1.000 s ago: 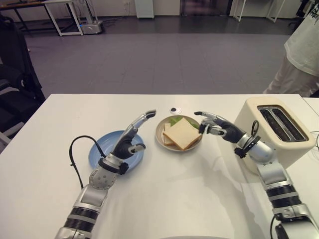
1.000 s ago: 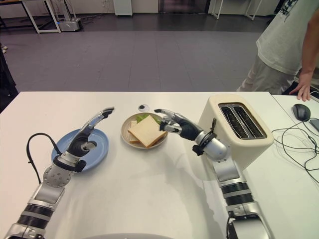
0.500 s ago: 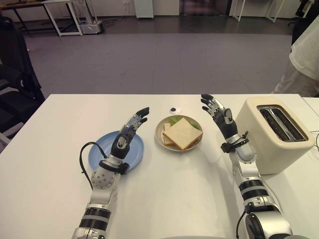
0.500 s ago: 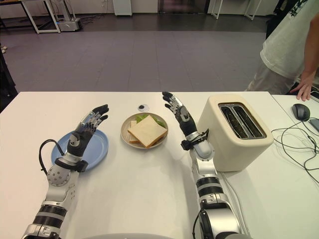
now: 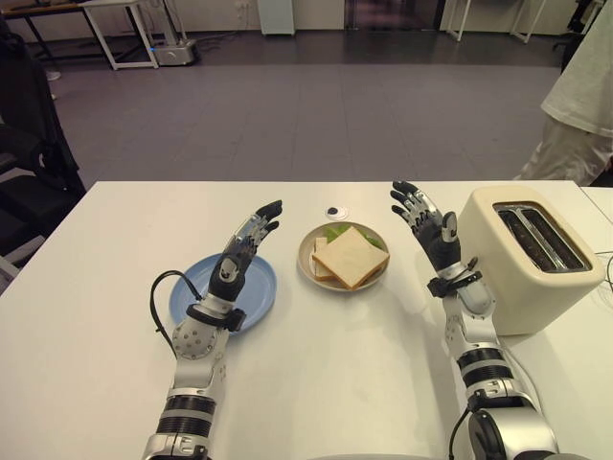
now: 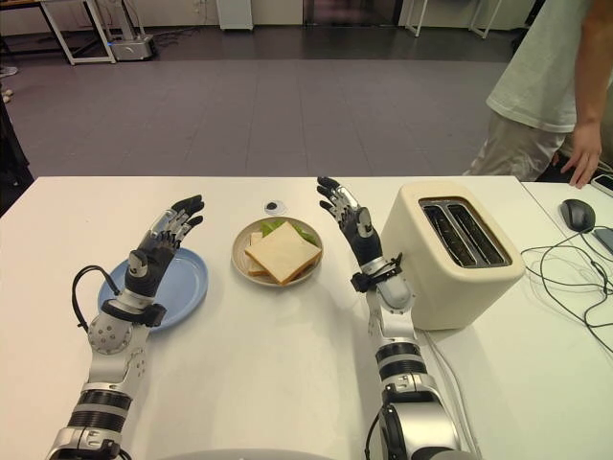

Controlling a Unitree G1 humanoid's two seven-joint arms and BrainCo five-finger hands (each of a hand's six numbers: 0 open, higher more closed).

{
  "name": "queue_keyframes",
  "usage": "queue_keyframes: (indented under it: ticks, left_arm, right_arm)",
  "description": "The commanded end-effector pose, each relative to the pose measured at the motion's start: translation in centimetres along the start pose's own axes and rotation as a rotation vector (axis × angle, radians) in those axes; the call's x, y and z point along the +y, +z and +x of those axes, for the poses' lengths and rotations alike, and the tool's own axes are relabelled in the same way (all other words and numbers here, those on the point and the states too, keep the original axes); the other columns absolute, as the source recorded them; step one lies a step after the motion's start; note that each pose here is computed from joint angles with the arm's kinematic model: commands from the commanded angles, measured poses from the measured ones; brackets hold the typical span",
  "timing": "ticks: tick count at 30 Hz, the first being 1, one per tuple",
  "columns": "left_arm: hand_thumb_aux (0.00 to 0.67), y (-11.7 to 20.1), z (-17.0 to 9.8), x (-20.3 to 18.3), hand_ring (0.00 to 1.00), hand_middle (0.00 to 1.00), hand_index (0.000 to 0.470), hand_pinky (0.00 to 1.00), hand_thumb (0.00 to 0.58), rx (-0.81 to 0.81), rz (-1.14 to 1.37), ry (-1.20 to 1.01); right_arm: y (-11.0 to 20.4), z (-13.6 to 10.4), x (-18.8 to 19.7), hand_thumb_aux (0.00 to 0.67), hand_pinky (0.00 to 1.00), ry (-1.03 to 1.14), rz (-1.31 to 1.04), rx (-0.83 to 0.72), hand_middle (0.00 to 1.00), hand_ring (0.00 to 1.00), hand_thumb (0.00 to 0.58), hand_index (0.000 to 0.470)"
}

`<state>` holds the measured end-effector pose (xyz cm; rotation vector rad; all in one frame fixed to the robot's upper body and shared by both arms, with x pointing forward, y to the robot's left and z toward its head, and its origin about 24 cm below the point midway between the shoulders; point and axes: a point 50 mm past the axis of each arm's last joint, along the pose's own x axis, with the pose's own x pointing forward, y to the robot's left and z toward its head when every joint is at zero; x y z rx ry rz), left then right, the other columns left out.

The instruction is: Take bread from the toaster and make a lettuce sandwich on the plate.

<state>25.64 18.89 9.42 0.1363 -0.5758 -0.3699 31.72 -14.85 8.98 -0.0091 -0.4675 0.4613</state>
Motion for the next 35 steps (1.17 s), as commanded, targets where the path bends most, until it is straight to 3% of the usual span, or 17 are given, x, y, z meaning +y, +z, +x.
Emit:
queue_keyframes:
  ticks: [1, 35]
  left_arm:
    - [0.000, -0.3, 0.0, -0.1, 0.00, 0.00, 0.000, 0.00, 0.000, 0.020, 0.006, -0.009]
    - [0.000, -0.9, 0.4, -0.1, 0.00, 0.00, 0.000, 0.00, 0.000, 0.056, 0.027, -0.001]
  right_arm:
    - [-0.1, 0.1, -0.1, 0.000, 0.00, 0.014, -0.034, 0.007, 0.00, 0.00, 0.000, 0.000]
    - [-1.2, 0.0, 0.0, 0.000, 0.00, 0.028, -0.101, 0.052, 0.00, 0.00, 0.000, 0.000]
